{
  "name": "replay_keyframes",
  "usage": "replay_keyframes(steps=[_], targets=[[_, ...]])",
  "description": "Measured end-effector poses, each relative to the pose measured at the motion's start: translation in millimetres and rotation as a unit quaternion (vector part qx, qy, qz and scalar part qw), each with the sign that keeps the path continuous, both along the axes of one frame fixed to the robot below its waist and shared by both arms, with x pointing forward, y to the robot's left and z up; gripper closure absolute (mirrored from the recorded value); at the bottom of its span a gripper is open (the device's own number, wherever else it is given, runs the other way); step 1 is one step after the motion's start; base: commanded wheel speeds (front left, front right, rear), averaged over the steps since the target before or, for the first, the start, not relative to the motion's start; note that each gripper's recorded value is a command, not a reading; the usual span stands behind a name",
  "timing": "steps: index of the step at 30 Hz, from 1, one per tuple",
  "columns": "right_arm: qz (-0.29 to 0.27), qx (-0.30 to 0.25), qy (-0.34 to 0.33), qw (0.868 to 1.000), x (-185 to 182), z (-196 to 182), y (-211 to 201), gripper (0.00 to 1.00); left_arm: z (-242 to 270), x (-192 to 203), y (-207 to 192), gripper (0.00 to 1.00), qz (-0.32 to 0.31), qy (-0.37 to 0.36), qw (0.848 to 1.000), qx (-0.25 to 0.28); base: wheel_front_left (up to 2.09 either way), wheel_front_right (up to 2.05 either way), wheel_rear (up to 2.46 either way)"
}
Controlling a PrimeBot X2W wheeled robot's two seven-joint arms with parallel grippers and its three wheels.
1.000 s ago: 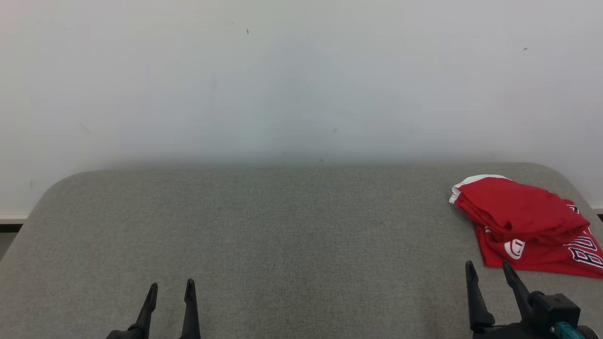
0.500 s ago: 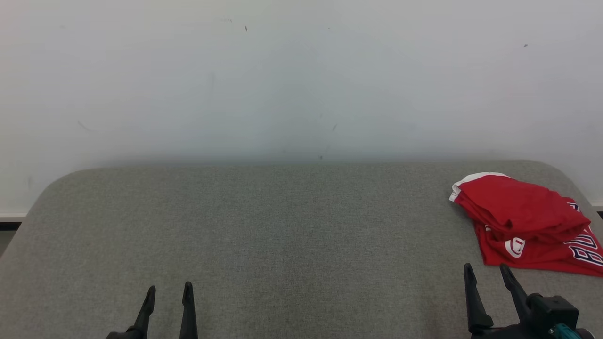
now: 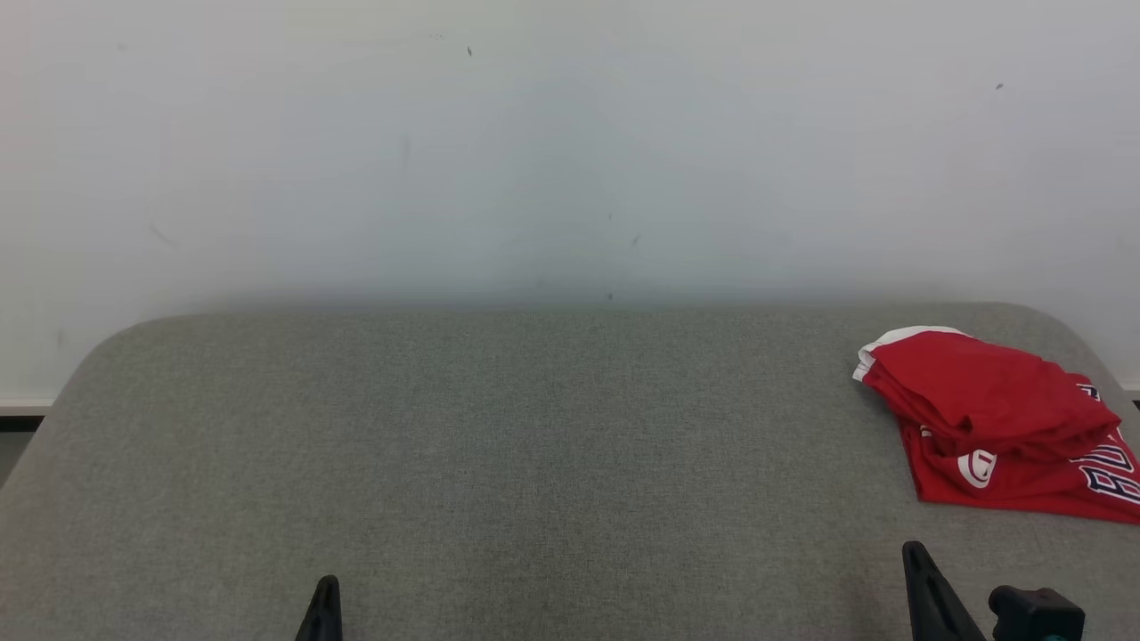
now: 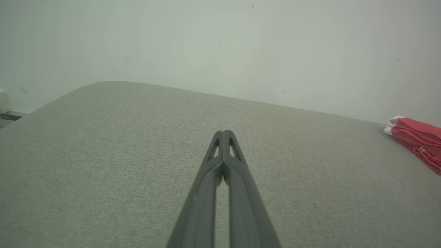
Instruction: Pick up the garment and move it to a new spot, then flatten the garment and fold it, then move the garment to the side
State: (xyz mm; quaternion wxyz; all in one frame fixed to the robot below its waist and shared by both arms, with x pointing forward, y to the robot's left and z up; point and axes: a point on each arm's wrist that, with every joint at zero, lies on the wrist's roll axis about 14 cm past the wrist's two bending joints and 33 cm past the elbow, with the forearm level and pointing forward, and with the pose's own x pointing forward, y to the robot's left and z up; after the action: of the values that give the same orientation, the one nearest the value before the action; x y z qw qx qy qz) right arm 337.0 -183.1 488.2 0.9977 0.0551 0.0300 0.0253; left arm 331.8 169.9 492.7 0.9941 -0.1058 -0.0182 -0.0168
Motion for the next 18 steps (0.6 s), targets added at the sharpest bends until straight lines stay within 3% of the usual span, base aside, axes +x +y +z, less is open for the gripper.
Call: replay_keyframes(steps=[18], targets=[[-0.037, 0.160, 0.010, 0.986, 2.8, 0.4, -15.0, 1.00, -4.6, 6.9, 4.9, 1.00, 0.015, 0.027, 0.989, -0.148, 0.00, 0.00, 0.00]])
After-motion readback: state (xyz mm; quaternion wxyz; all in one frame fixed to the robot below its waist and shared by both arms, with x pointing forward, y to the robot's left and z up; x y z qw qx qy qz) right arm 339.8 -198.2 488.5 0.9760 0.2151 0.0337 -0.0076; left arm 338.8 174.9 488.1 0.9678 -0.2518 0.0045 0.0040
